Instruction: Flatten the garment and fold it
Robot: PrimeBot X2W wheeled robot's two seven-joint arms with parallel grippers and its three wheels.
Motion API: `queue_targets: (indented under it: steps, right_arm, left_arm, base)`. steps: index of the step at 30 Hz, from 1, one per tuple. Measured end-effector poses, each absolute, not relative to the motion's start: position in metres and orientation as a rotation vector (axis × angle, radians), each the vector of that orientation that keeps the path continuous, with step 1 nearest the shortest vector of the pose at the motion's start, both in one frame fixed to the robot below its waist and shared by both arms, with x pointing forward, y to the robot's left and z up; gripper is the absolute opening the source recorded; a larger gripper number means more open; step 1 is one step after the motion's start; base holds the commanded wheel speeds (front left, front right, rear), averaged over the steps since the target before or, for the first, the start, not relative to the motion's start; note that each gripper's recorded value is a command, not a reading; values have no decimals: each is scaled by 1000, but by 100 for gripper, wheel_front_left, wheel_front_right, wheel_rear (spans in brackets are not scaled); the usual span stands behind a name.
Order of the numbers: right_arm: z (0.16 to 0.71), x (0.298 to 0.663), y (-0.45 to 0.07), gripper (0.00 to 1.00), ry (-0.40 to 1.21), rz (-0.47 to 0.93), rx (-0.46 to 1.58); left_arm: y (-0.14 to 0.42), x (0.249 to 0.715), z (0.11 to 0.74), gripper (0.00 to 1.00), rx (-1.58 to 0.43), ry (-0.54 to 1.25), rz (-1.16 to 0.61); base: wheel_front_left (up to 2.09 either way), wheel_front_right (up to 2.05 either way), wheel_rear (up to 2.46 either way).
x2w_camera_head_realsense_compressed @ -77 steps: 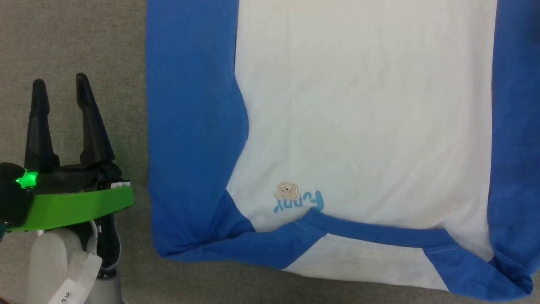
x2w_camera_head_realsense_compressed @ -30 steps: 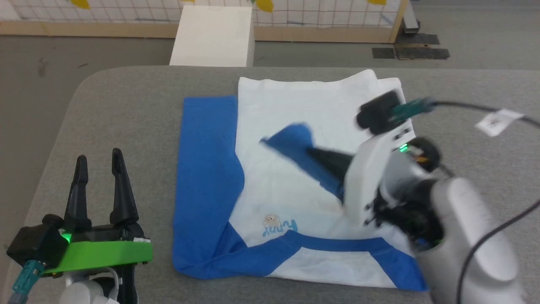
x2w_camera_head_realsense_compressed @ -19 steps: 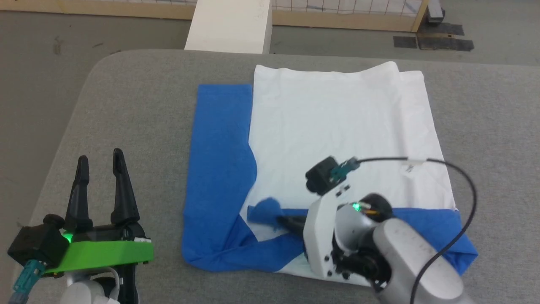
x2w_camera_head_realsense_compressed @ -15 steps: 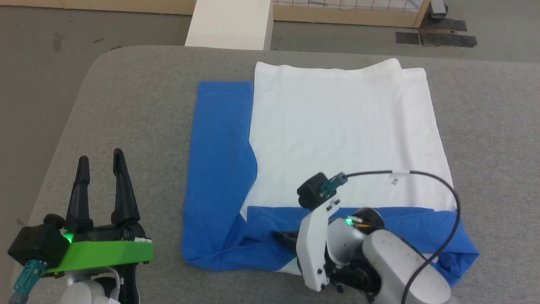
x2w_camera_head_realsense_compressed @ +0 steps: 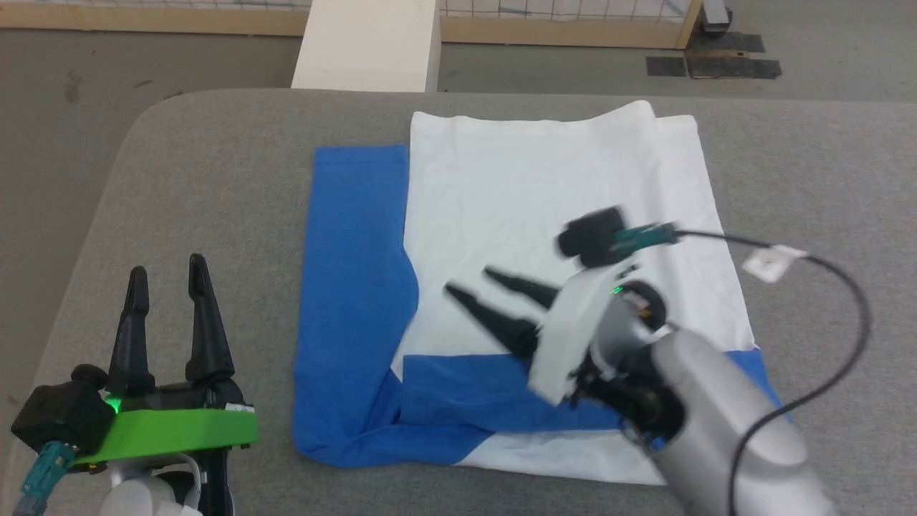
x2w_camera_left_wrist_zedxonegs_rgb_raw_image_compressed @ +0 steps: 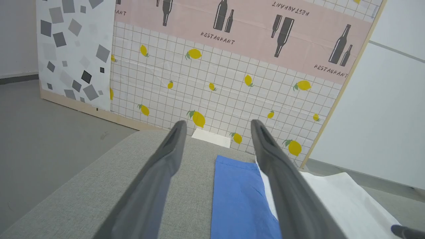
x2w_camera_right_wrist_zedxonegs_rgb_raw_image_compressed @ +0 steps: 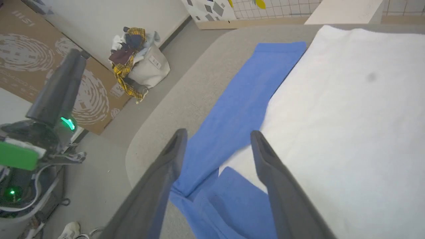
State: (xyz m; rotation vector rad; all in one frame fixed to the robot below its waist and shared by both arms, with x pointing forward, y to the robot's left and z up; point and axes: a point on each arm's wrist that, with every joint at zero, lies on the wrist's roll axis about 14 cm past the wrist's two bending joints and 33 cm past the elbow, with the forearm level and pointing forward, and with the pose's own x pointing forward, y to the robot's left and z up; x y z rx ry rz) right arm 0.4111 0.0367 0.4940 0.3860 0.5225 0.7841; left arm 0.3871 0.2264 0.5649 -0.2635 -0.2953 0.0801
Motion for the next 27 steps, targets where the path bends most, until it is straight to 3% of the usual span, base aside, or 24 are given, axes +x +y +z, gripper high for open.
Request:
queue_targets:
  steps: [6, 13, 19, 27]
  right_arm:
    - [551, 460, -68, 100, 227, 506, 459]
    - [545, 450, -182, 100, 134, 178, 517]
    - [536, 439, -221, 100, 123, 45, 541]
    - [523, 445, -241, 100, 131, -29, 545]
  left_arm:
    - [215, 390, 567, 100, -270, -299, 45]
    - [202, 395, 559, 100, -276, -270, 10]
    - [192, 411, 530, 100, -290, -182, -5]
    - [180, 506, 522, 100, -289, -32, -69]
  base:
    - [0, 0, 0]
    - [0, 0, 0]
    - [0, 0, 0]
    - [0, 0, 0]
